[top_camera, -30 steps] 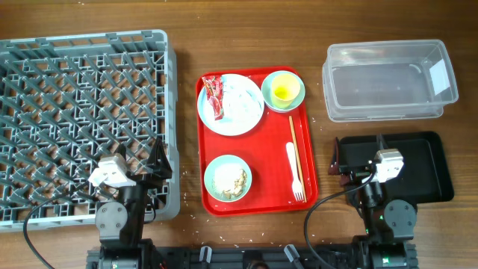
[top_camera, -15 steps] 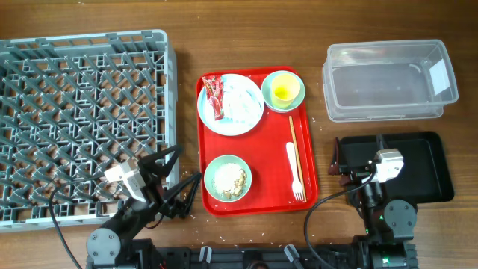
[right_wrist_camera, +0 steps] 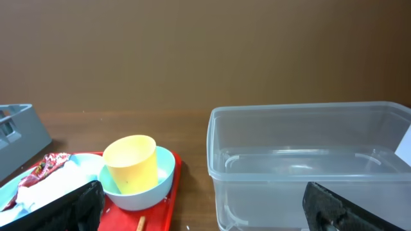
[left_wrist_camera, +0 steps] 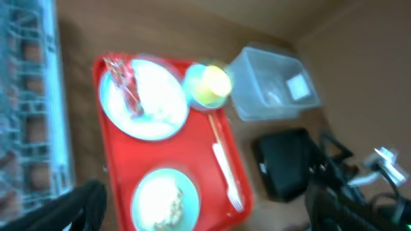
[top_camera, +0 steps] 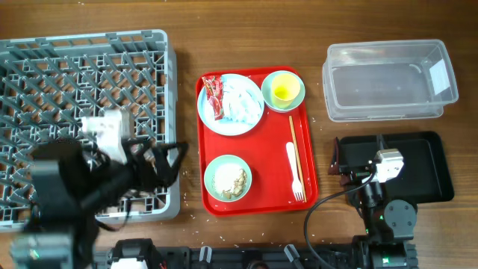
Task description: Sort waste into correct bins and load items into the dishwasher rack
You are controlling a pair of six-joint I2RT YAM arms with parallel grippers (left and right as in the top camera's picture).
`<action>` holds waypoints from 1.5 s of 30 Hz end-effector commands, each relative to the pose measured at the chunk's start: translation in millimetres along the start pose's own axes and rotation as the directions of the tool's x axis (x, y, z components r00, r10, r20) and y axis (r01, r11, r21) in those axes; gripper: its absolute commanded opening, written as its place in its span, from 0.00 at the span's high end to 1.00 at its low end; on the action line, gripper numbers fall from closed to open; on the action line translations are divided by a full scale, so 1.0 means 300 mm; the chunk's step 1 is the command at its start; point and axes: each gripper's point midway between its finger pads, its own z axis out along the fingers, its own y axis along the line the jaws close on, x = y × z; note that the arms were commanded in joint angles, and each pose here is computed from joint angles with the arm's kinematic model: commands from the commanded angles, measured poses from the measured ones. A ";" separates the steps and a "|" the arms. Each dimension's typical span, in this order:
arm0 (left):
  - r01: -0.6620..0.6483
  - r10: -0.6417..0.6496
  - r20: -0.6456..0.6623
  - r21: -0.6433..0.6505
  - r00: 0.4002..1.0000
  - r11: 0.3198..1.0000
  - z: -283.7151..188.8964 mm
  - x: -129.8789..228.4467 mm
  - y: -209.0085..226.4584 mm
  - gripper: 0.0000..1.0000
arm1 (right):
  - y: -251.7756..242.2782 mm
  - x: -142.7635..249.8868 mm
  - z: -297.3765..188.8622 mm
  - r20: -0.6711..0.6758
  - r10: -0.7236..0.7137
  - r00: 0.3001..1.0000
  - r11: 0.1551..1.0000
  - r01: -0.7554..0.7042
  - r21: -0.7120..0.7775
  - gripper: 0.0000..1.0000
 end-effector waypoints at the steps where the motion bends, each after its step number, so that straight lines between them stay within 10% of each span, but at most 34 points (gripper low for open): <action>1: -0.029 0.018 -0.106 -0.110 0.994 0.994 0.012 -0.083 0.042 0.00 | -0.007 -0.007 -0.001 0.010 -0.013 1.000 1.000 0.013 0.012 0.00; 7: 0.277 -0.283 0.021 -0.296 0.959 0.914 -0.003 -0.151 0.232 0.00 | -0.007 -0.007 -0.001 0.010 -0.013 1.000 1.000 0.013 0.012 0.00; 28: 0.301 -0.322 -0.014 -0.316 0.947 0.900 -0.010 -0.110 0.239 0.00 | 0.037 -0.041 -0.004 0.045 0.092 0.995 0.994 -0.089 -0.067 0.00; 29: 0.301 -0.322 -0.014 -0.316 0.947 0.900 -0.010 -0.110 0.239 0.00 | 0.123 -0.046 -0.016 -0.007 0.273 0.962 0.938 -0.268 -0.219 0.00; 30: 0.301 -0.322 -0.014 -0.316 0.947 0.900 -0.010 -0.110 0.239 0.00 | 0.263 -0.025 -0.065 -0.259 0.539 0.801 0.707 -0.598 -0.378 0.00; 33: 0.301 -0.322 -0.014 -0.317 0.947 0.899 -0.010 -0.110 0.239 0.00 | 0.347 -0.003 -0.118 -0.600 0.790 0.126 0.107 -0.992 -0.069 0.00; 34: 0.301 -0.322 -0.014 -0.316 0.947 0.899 -0.010 -0.110 0.239 0.00 | 0.351 -0.026 -0.122 -0.610 0.791 0.053 0.032 -0.998 -0.045 0.00; 37: 0.301 -0.322 -0.014 -0.316 0.947 0.900 -0.010 -0.110 0.239 0.00 | 0.362 -0.314 -0.197 -0.488 0.782 0.388 0.113 -0.858 -0.501 0.00; 39: 0.301 -0.322 -0.014 -0.316 0.947 0.900 -0.010 -0.110 0.239 0.00 | 0.350 -0.390 -0.211 -0.451 0.804 0.388 0.105 -0.838 -0.535 0.00; 45: 0.301 -0.322 -0.014 -0.316 0.947 0.900 -0.010 -0.110 0.239 0.00 | 0.368 -0.380 -0.046 -0.432 0.519 0.737 0.601 -0.675 -0.429 0.00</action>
